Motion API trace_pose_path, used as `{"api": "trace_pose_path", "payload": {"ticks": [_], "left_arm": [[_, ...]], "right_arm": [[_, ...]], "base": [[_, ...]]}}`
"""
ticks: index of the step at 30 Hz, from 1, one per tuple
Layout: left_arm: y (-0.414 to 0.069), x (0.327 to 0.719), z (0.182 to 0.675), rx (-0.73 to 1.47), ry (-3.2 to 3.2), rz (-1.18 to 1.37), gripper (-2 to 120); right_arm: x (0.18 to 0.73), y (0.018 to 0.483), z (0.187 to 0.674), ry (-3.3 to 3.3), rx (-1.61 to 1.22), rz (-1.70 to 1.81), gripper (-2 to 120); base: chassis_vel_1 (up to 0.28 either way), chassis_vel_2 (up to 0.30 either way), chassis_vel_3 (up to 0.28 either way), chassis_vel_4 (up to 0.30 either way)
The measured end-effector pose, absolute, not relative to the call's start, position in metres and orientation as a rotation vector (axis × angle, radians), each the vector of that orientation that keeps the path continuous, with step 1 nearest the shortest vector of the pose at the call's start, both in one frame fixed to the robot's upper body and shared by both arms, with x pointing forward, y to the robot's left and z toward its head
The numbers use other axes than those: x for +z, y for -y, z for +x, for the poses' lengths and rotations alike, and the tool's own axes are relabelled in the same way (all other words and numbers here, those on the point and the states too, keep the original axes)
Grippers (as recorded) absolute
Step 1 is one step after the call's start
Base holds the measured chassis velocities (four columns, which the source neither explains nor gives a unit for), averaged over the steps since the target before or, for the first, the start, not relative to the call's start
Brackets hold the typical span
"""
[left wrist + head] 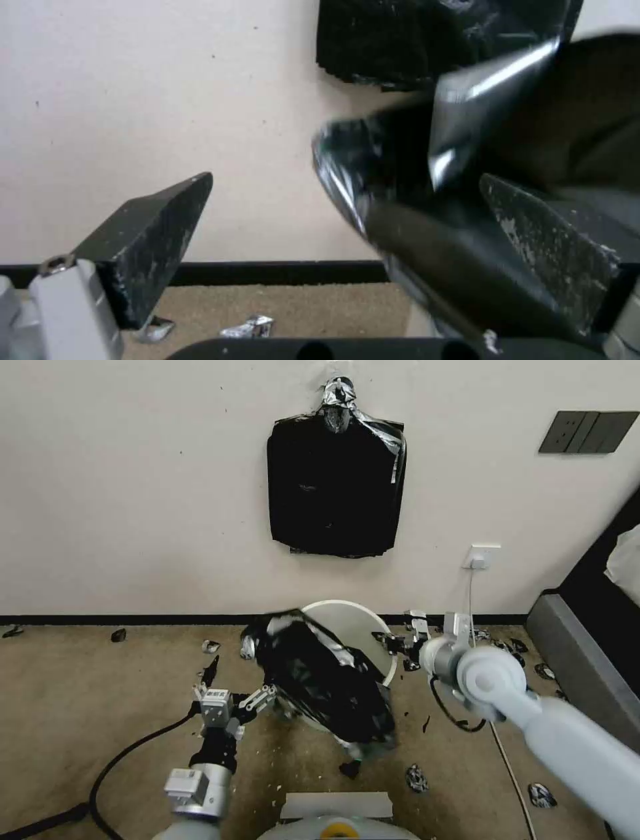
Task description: Place a trash bag onto the trash bin.
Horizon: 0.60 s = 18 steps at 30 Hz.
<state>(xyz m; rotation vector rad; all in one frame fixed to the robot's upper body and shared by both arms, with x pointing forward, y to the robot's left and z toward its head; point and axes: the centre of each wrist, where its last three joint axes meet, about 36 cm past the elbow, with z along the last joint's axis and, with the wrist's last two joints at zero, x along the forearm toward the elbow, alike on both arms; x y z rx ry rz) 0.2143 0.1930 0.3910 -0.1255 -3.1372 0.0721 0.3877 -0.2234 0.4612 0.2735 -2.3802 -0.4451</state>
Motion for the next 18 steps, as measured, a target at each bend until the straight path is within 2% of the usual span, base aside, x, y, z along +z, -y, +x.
{"api": "trace_pose_path", "payload": {"ticks": [7, 18], "left_arm": [[-0.193, 0.391, 0.214, 0.070, 3.136, -0.130, 100], [-0.196, 0.392, 0.214, 0.061, 3.138, -0.135, 100]], "right_arm": [[0.443, 0.207, 0.349, 2.389, -0.514, 0.034, 6], [0.416, 0.187, 0.326, 2.416, -0.578, -0.077, 6]], "base": [[0.000, 0.000, 0.000, 0.000], [0.000, 0.000, 0.000, 0.000]]}}
